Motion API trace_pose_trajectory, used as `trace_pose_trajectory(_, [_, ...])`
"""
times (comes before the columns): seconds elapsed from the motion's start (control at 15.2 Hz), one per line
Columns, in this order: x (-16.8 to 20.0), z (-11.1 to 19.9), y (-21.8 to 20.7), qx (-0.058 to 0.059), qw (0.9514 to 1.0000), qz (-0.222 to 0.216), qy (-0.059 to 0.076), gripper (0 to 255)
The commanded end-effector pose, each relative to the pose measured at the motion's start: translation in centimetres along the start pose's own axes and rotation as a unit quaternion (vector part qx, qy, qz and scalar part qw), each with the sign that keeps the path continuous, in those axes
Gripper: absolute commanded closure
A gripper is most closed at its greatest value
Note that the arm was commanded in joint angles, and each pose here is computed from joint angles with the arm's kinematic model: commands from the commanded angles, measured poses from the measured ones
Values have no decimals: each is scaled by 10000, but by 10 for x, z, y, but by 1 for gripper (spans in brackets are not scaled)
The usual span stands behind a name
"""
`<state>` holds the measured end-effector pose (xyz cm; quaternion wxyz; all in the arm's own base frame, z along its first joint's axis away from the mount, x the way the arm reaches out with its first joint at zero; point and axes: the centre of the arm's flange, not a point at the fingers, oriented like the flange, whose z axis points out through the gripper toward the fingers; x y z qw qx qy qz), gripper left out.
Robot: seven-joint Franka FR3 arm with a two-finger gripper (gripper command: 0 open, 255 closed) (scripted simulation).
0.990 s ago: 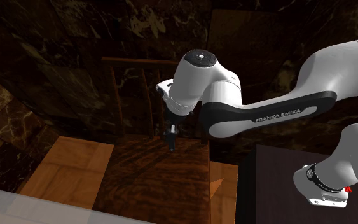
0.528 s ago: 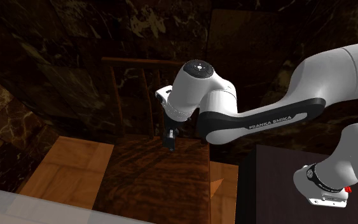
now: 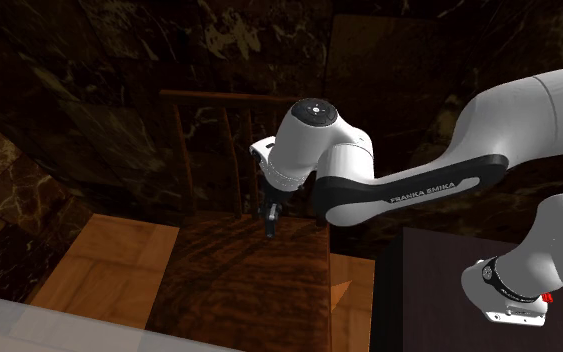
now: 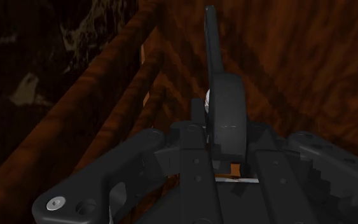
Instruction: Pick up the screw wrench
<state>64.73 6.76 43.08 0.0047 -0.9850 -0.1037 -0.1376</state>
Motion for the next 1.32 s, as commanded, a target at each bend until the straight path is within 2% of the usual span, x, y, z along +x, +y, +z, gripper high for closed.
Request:
trace_pose_trajectory(0.0, [-1,1,0,5,10000,-2,-15,255])
trace_pose_trajectory(0.13, [7,4,2,3,10000,-3,-16,255])
trace_pose_trajectory(1.12, [29,-72,3,3,10000,-3,-16,255])
trace_pose_trajectory(1.25, [29,-73,3,3,10000,-3,-16,255])
